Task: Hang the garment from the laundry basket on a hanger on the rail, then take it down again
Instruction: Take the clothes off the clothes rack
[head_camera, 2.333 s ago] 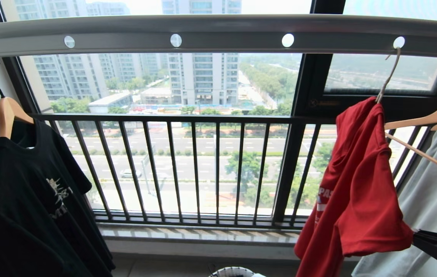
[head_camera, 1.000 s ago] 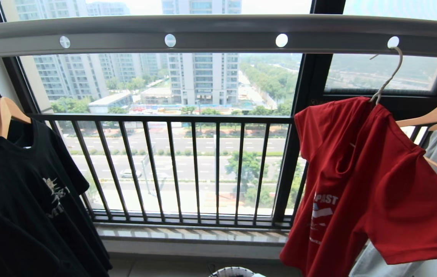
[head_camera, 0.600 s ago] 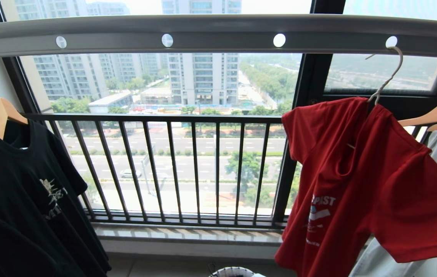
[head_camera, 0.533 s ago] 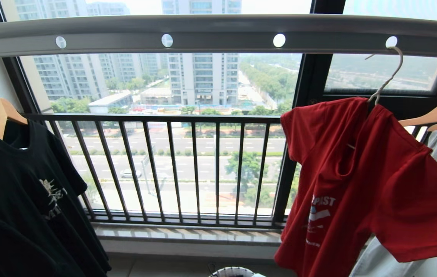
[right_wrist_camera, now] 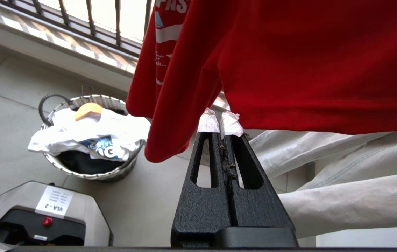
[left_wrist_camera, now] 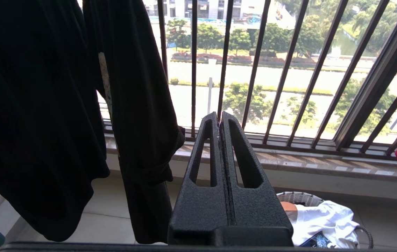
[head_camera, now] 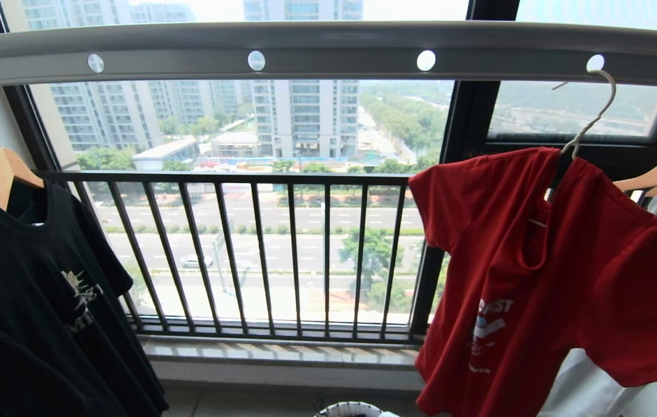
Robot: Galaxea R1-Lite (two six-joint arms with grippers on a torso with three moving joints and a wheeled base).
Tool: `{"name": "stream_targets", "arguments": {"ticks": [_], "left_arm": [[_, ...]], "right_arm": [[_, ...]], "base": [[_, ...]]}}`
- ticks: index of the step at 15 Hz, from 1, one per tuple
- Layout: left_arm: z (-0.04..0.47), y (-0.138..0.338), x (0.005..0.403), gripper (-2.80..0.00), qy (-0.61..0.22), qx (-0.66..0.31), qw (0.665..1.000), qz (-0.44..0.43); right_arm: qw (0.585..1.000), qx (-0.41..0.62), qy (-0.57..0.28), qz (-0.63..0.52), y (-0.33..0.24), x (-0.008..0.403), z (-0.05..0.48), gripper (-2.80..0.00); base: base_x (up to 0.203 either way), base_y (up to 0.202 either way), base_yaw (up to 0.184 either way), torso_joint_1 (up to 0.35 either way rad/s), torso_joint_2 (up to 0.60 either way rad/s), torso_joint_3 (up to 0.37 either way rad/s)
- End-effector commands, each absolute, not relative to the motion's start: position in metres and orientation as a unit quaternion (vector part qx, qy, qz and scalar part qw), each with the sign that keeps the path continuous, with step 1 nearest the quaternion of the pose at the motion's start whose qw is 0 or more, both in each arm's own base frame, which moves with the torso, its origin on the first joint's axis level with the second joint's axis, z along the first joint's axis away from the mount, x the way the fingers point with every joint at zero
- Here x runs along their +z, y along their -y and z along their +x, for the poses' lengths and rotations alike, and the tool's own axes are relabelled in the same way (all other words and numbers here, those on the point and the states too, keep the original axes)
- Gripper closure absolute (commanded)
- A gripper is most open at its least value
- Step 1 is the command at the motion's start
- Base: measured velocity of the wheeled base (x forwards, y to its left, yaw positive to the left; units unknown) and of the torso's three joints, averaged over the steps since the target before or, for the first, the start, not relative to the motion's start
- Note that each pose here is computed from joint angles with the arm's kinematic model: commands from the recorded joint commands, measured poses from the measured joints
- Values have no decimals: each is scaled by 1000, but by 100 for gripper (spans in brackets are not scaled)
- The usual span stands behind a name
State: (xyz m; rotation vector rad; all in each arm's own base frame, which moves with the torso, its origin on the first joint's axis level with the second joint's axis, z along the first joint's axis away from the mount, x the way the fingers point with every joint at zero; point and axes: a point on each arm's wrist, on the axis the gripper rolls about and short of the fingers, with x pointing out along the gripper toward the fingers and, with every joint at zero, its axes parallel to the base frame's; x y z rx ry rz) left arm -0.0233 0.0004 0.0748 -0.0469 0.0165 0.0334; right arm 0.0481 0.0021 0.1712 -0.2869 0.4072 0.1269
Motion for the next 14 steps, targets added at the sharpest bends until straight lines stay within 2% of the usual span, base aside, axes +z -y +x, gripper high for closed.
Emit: {"name": "stream_targets", "arguments": {"ticks": [1,8,14], "left_arm": [[-23,0,75,0,-8,16,1000,-24],[-23,0,75,0,-8,17,1000,-24],[-23,0,75,0,-8,16,1000,-24]], "right_arm": [[969,73,-189,-141,-3,182,52,-280],[980,64,-122,-142,-3,256,85,-280],[980,11,-142,-138,6,263,105,-280]], "base": [[0,0,0,0,0,0],[0,0,0,0,0,0],[0,0,0,0,0,0]]}}
